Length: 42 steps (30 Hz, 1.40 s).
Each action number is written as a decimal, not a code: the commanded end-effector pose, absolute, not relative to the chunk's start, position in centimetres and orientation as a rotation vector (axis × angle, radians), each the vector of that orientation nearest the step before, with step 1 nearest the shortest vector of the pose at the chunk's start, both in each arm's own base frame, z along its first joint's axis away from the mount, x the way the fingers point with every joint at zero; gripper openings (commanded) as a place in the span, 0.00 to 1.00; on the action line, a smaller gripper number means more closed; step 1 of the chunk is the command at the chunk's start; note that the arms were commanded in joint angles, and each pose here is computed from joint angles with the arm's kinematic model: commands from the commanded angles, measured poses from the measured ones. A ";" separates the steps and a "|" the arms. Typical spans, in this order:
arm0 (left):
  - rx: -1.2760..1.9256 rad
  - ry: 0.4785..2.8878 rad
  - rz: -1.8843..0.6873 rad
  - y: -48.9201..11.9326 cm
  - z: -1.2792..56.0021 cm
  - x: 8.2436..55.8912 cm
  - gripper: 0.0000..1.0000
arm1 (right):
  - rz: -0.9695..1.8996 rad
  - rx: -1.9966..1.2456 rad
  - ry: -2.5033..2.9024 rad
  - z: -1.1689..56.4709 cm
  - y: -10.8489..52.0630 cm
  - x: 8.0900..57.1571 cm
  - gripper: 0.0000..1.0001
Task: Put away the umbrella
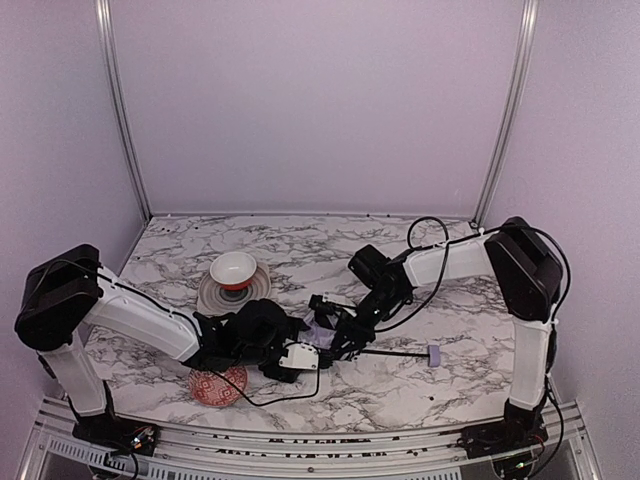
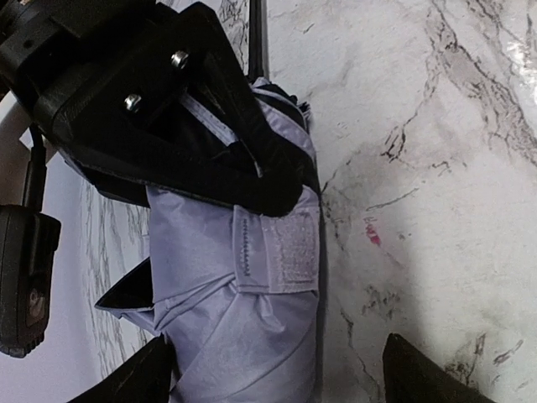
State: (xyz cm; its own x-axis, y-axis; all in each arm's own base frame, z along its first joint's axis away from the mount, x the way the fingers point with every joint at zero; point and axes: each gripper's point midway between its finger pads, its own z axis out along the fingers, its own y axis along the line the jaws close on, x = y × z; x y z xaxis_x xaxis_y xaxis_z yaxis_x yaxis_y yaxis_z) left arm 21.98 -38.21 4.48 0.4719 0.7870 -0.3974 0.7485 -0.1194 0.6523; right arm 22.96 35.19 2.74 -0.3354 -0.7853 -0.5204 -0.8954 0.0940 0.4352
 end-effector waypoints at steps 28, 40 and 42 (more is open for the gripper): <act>2.104 1.605 -0.135 -35.1 -2.6 18.9 0.28 | 0.972 -1.283 2.110 11.2 34.3 29.6 0.64; 2.110 1.624 -0.141 -35.2 -2.7 18.9 0.29 | 1.031 -1.392 2.127 6.0 41.2 28.4 0.59; 2.112 1.628 -0.145 -35.2 -2.8 18.8 0.29 | 1.046 -1.393 2.132 5.7 41.3 28.3 0.37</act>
